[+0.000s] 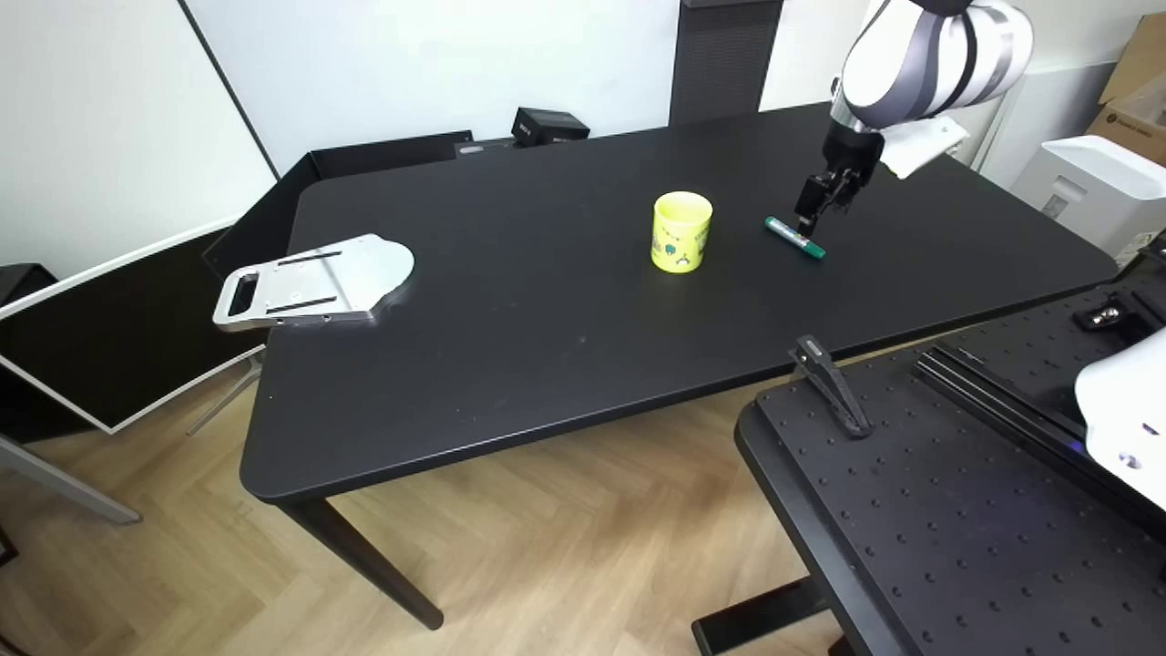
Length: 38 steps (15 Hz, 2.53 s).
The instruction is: Pick the marker and put it in the cup
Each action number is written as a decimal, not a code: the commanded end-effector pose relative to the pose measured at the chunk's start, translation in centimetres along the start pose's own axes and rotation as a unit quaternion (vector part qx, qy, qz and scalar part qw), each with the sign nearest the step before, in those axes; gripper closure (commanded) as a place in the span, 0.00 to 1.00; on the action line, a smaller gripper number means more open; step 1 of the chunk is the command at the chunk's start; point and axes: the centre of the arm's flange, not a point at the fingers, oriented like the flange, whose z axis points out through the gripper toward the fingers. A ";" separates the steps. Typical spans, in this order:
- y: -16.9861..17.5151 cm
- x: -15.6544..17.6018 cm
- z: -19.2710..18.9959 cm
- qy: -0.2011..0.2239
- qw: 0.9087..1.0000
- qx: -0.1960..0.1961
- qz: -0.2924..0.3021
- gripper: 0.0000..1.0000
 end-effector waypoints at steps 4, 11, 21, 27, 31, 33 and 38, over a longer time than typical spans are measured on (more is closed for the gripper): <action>1.1 1.9 4.0 -0.008 1.000 -0.004 0.027 0.00; -2.6 1.8 5.5 -0.047 0.997 -0.032 0.047 0.47; -0.5 3.4 1.9 -0.063 0.992 -0.059 0.089 0.96; 4.0 8.4 -6.5 -0.081 0.975 -0.008 0.208 0.95; 4.8 11.0 -10.8 -0.125 0.950 0.030 0.286 0.95; 4.1 12.1 -11.4 -0.153 0.934 0.051 0.319 0.95; -0.1 14.6 -11.3 -0.237 0.887 0.114 0.380 0.95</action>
